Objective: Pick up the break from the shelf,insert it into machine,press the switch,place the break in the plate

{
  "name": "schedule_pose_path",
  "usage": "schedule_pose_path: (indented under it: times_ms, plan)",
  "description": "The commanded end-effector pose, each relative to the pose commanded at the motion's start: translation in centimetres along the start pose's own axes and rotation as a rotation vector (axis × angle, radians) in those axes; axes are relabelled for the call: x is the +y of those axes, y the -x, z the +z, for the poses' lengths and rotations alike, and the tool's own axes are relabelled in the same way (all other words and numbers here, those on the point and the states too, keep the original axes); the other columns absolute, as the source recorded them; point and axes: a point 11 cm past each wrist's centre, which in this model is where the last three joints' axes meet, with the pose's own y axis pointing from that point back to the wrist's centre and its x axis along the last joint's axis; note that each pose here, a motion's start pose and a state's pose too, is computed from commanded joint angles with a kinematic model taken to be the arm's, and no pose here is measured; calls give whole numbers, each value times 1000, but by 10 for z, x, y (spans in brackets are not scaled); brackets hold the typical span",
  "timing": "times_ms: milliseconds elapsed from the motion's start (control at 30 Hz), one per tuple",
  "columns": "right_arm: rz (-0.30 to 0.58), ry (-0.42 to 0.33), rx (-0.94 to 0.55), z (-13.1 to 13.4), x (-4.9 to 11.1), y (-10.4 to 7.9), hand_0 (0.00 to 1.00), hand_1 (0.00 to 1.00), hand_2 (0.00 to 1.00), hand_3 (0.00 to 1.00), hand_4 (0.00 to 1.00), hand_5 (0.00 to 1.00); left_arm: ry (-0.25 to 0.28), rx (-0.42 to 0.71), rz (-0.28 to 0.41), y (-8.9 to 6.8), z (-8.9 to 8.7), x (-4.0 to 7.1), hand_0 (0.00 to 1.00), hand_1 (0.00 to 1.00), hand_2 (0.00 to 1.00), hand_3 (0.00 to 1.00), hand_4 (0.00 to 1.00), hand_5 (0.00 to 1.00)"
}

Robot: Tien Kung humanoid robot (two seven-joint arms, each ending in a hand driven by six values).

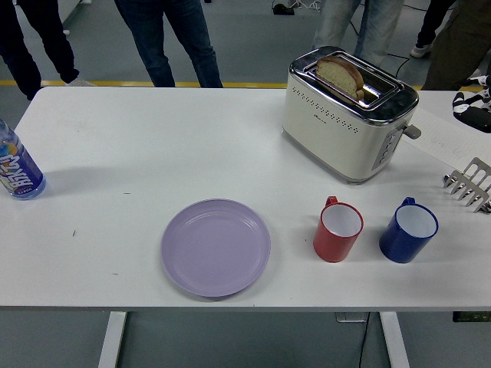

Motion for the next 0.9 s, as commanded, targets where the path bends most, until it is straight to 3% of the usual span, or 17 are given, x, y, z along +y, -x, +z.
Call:
schedule_pose_path:
  times_ms: [400, 433, 567, 600, 800, 833, 900]
  plan:
    - [13, -91, -16, -36, -5, -6, 410, 396, 551, 761, 506, 348, 2, 3, 0, 0, 1, 0, 631, 491, 473, 539, 327, 808]
    - [12, -94, -16, -37, -5, -6, 498, 509, 624, 766, 512, 346, 2, 4, 0, 0, 2, 0, 631, 491, 473, 539, 327, 808]
    - [4, -125, -13, -52, -8, -5, 498, 509, 624, 766, 512, 346, 4, 5, 0, 0, 2, 1, 631, 491, 473, 539, 327, 808]
    - [0, -131, -11, -55, -8, -5, 563, 567, 663, 768, 513, 344, 4, 6, 0, 0, 3, 1, 632, 490, 472, 539, 328, 811]
    - [-19, -162, -1, -72, -11, 0, 563, 567, 663, 768, 513, 344, 5, 7, 0, 0, 3, 1, 632, 490, 472, 539, 328, 811]
    - [-23, -169, 1, -75, -12, 1, 635, 610, 681, 772, 517, 342, 5, 7, 0, 0, 3, 1, 632, 490, 471, 539, 328, 811]
    - [-33, -177, 6, -80, -13, 4, 635, 610, 681, 772, 517, 342, 5, 7, 1, 0, 3, 1, 632, 490, 471, 539, 328, 811]
